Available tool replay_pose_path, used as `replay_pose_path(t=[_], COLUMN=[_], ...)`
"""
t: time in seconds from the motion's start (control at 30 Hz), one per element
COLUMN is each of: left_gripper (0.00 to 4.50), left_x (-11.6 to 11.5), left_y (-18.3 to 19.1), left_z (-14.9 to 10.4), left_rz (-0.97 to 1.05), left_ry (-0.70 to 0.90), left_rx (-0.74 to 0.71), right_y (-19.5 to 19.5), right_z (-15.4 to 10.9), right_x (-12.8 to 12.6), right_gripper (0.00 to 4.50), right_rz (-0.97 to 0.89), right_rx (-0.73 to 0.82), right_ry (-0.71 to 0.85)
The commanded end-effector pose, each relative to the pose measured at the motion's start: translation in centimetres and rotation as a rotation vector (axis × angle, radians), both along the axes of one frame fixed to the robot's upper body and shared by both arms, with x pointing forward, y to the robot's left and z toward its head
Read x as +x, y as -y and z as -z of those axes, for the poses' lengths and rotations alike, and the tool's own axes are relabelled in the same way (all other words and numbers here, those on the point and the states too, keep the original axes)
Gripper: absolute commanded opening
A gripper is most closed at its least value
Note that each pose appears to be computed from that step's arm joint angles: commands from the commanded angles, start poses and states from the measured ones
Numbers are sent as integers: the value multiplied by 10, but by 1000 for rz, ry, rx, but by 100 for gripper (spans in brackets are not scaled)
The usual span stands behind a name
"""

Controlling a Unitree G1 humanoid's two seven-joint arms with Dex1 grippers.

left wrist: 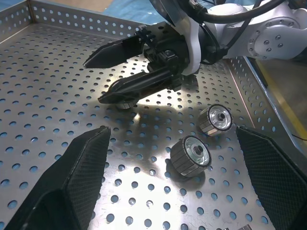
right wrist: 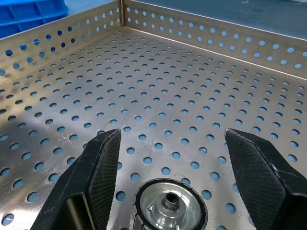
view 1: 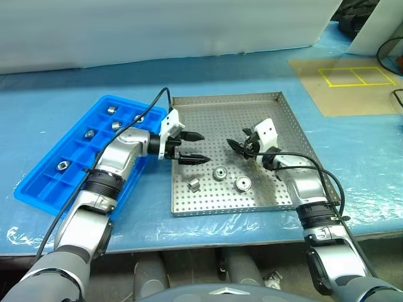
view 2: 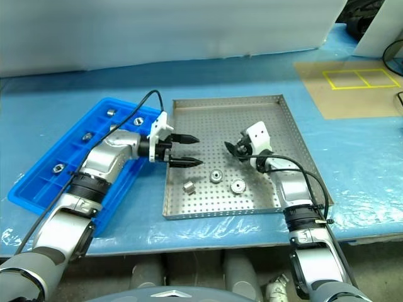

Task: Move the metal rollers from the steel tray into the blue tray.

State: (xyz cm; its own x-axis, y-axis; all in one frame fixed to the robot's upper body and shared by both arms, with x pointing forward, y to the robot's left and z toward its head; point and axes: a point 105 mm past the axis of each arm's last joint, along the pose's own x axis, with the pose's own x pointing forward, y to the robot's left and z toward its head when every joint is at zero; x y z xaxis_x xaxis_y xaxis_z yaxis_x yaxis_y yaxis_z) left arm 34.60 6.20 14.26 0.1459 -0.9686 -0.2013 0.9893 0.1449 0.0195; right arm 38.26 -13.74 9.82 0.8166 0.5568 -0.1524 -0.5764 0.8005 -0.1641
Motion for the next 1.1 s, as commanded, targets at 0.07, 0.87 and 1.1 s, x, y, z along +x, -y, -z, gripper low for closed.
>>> replay_pose_path(t=[0.07, 0.87, 1.1], left_gripper=[443, 450, 450], left_x=[-2, -3, 9], left_y=[-2, -22, -65], left_z=[-9, -13, -29], left_rz=[-2, -80, -253], left_ry=[44, 52, 95], left_rx=[-12, -14, -15], right_y=[-1, -36, -85], right_z=[5, -41, -77], right_x=[-1, 1, -5], right_gripper=[359, 169, 169], right_rz=[-14, -87, -286], right_rx=[-27, 66, 126], right_ry=[6, 112, 160])
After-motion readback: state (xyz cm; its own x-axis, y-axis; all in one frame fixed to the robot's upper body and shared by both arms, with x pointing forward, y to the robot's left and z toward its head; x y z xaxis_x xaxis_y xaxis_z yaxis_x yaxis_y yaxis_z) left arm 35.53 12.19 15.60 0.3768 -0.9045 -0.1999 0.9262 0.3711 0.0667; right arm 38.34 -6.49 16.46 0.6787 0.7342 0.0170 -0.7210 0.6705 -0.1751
